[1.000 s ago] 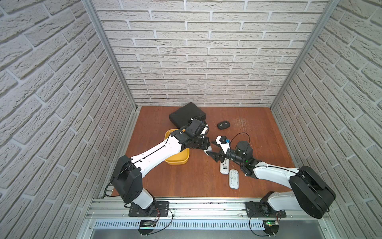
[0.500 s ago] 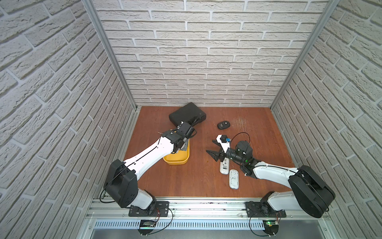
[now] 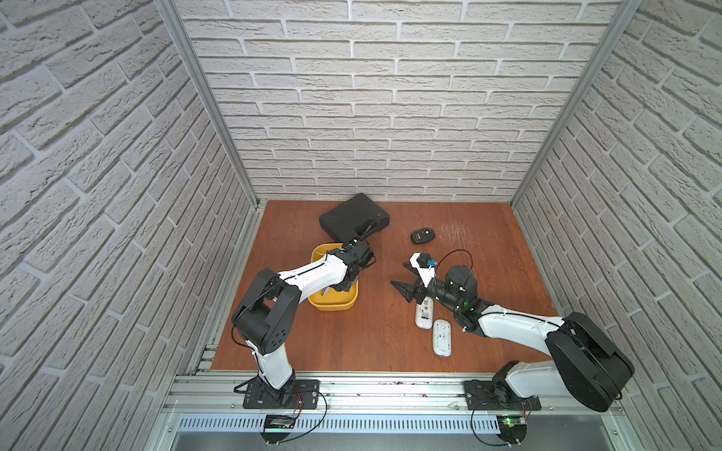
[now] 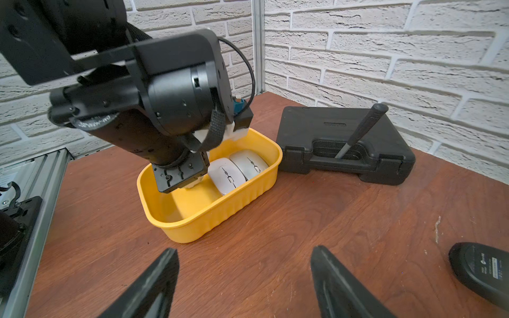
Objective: Put the mouse in the storage box
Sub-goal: Place the mouse in the storage box.
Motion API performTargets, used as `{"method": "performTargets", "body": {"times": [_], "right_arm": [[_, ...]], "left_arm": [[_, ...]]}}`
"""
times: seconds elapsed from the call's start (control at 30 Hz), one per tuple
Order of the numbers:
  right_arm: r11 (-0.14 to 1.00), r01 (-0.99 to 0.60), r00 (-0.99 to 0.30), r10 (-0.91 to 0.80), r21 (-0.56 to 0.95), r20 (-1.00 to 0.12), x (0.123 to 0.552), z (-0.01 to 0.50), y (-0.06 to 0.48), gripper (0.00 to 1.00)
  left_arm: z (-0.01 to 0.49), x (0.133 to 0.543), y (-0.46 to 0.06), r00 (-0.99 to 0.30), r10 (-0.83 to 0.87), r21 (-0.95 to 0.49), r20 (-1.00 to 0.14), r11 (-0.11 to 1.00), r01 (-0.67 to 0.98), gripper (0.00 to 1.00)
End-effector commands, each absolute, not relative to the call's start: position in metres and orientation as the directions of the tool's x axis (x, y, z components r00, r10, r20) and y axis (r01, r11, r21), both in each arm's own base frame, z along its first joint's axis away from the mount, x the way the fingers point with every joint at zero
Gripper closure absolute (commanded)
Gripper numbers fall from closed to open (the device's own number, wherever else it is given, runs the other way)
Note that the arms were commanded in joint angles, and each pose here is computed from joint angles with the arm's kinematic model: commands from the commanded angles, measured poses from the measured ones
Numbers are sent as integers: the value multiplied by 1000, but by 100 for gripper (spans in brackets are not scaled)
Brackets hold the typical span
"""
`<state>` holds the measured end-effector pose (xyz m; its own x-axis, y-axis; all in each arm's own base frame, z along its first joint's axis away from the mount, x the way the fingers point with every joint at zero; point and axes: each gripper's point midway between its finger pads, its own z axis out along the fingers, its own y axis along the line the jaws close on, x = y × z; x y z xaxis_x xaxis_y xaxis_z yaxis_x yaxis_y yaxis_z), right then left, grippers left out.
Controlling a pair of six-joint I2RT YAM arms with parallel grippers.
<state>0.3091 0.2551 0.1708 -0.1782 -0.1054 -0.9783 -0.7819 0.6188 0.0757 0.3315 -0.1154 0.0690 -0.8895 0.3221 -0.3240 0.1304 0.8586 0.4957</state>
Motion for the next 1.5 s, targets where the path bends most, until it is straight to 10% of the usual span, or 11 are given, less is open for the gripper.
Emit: {"method": "performTargets", "body": {"times": [0.0, 0.2, 0.37, 0.47, 1.03, 1.47], "right_arm": [[628, -776, -142, -74, 65, -987, 311, 185, 252, 21], [633, -771, -149, -73, 70, -986, 314, 183, 251, 21], [647, -758, -155, -63, 78, -986, 317, 183, 249, 21], [651, -756, -154, -68, 73, -986, 318, 183, 247, 21], [736, -668, -202, -38, 109, -979, 330, 193, 226, 21], [985, -45, -749, 77, 166, -658, 297, 145, 118, 24]], "left_arm": [[63, 337, -112, -883, 334, 515, -330, 847, 128, 98], [57, 335, -112, -886, 340, 520, -314, 843, 139, 80], [58, 327, -120, -884, 338, 466, -324, 870, 161, 30], [61, 322, -127, -881, 332, 414, -336, 893, 179, 18], [106, 310, -148, -859, 280, 224, -428, 954, 199, 2], [197, 275, -165, -791, 119, -173, -601, 946, 274, 2]]}}
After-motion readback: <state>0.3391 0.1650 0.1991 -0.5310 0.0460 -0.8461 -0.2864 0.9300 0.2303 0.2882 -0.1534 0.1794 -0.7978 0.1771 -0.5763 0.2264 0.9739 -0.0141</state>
